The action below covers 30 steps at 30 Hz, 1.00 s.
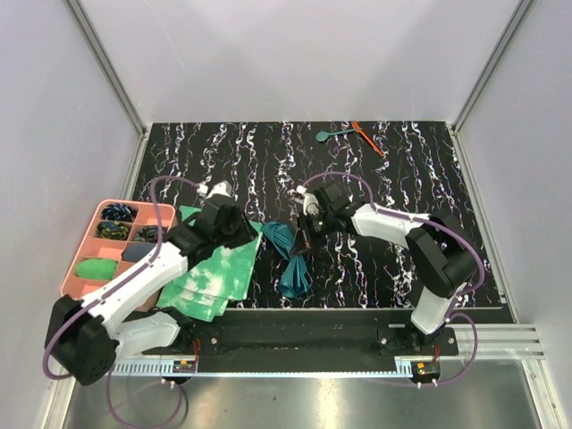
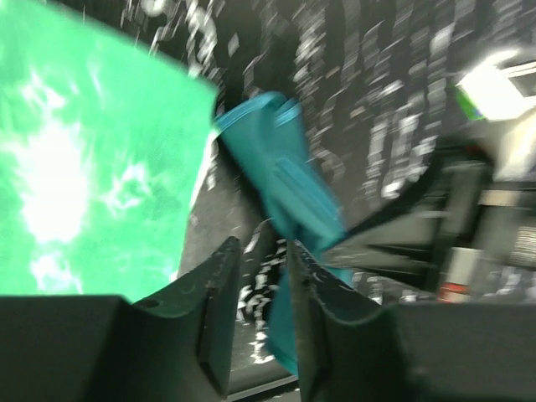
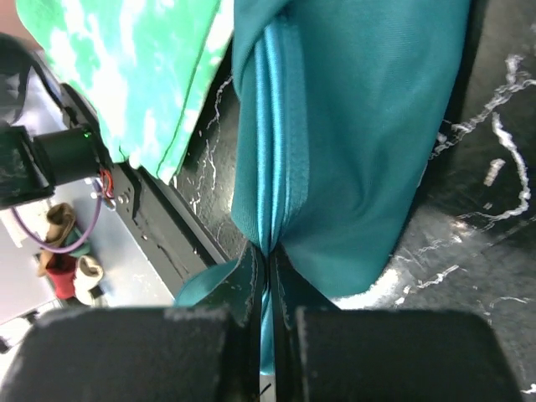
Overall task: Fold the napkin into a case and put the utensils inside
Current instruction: Turn over the smaller rectangle folded napkin at the center of the board.
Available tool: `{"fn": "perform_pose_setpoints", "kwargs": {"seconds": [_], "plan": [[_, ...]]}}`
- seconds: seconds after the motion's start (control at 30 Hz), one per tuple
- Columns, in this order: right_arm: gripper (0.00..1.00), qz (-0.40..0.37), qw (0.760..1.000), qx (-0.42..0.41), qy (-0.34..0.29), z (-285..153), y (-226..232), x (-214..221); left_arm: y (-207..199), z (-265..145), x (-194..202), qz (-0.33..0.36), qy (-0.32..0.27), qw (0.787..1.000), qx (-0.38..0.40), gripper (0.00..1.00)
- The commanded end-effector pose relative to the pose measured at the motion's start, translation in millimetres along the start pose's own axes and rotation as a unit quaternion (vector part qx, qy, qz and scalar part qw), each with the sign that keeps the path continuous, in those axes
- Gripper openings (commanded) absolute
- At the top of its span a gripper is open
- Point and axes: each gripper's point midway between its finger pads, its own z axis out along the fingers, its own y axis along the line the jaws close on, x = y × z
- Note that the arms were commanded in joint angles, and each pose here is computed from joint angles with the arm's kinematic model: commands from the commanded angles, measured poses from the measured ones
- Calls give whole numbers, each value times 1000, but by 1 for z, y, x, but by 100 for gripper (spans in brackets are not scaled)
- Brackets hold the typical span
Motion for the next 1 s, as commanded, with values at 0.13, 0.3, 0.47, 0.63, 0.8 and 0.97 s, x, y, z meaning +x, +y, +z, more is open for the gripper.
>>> {"fn": "perform_pose_setpoints", "kwargs": {"seconds": [0.13,0.3,0.47,0.63,0.8,0.97], "plan": [[0,-7,997,-65,-36,-17,5,-7,-8,41,37,22,47,999,-5,28],[0,9,996,-80,-43,-21,-9,0,-13,72,51,35,73,996,-28,28],[0,8,994,-98,-49,-25,-9,2,-21,92,53,46,82,995,-32,29],[0,1,992,-108,-58,-30,-3,0,-24,98,58,29,81,996,-17,33],[0,-5,992,-106,-66,-36,1,-3,-25,76,42,-6,34,999,-3,45],[0,-8,993,-101,-63,-35,-2,-2,-34,57,32,-68,23,997,7,58]]}}
